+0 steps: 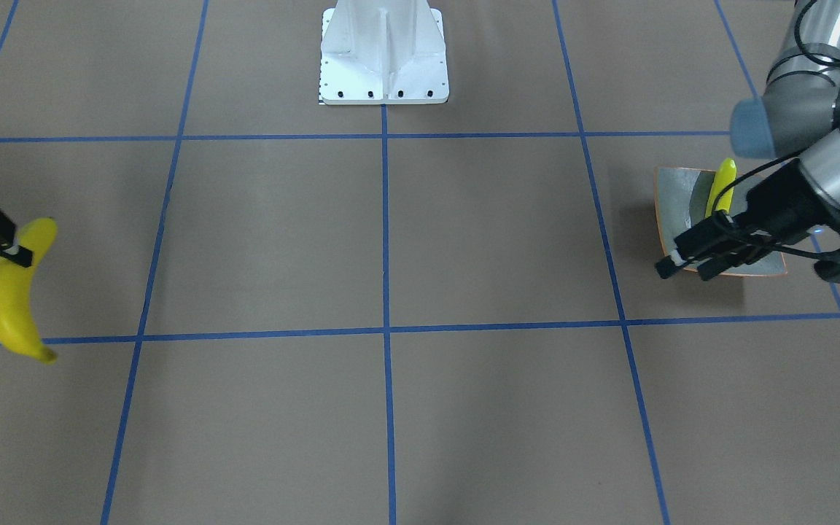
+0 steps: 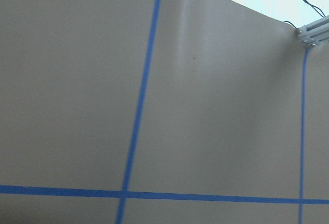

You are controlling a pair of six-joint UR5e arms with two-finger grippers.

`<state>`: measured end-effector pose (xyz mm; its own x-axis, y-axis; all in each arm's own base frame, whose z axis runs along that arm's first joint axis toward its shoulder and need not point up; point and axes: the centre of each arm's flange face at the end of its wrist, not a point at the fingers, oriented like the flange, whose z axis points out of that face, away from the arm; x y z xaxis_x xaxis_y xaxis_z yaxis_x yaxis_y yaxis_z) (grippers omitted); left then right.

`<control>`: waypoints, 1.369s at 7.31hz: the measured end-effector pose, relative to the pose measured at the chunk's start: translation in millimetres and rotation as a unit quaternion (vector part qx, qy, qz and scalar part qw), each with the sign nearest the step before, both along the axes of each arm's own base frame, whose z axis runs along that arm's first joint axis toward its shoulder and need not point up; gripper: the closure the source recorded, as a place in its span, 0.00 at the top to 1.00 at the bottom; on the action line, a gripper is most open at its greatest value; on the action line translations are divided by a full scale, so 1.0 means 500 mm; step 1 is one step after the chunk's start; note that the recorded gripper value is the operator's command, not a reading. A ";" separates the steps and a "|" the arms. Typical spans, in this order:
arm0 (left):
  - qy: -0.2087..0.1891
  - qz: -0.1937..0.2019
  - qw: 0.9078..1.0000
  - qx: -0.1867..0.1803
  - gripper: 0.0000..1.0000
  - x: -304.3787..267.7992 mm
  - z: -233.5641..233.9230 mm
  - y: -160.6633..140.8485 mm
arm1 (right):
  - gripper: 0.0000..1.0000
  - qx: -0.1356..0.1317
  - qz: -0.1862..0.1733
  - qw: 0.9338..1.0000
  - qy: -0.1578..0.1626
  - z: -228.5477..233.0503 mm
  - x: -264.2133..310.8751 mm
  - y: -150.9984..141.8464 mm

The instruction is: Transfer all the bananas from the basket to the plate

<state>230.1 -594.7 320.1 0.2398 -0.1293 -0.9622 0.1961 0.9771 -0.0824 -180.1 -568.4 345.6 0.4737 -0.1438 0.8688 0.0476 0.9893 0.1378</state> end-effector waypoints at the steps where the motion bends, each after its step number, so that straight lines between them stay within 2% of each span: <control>1: 0.019 0.008 1.000 -0.015 1.00 0.052 -0.072 0.003 | 0.00 -0.016 -0.004 1.000 -0.019 -0.082 -0.082 0.017; 3: 0.059 0.014 0.997 -0.053 1.00 0.149 -0.228 0.020 | 0.00 -0.032 -0.001 0.998 -0.053 -0.165 -0.198 0.069; 6: 0.102 0.003 0.991 -0.088 1.00 0.293 -0.408 0.071 | 0.00 -0.038 0.010 0.995 -0.092 -0.260 -0.304 0.128; 10: 0.137 -0.008 0.982 -0.126 1.00 0.369 -0.466 0.092 | 0.00 -0.037 0.031 0.989 -0.141 -0.326 -0.380 0.186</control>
